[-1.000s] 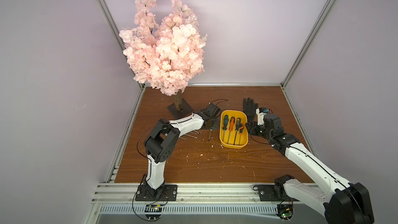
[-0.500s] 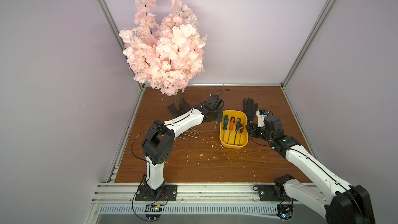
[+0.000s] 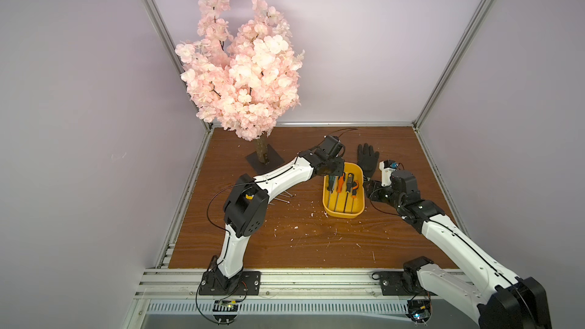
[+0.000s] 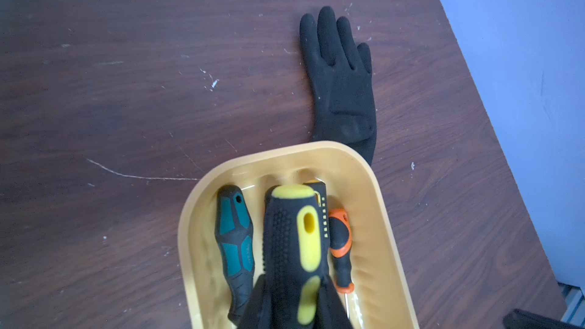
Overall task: Put the screwdriver on the desktop into the storage box
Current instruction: Place the screwdriver in the storage box.
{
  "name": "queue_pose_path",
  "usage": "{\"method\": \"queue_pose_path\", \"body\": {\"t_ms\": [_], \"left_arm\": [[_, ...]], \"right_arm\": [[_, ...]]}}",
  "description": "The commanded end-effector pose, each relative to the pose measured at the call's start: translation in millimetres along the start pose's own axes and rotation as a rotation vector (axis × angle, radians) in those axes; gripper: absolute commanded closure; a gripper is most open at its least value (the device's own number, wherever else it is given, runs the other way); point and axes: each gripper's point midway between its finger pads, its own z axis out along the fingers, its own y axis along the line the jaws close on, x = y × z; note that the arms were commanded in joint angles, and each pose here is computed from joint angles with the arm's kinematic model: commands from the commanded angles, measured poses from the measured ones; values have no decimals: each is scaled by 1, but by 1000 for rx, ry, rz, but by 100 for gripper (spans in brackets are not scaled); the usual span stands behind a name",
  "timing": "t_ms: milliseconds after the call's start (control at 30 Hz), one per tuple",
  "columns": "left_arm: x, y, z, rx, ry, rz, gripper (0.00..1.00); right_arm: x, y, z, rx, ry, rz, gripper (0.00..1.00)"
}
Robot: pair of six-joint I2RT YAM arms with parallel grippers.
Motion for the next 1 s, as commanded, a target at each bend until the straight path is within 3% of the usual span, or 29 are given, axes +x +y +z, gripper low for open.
{"method": "queue_pose_path", "body": {"t_ms": [0,967], "left_arm": [[5,-14,8,25,22,-4,100],[56,-16,62,0,141,0,97]], "right_arm": [[-3,-1,-5,-9,-19,-14,54],[-1,-14,-11,17,-26,2,53]]}}
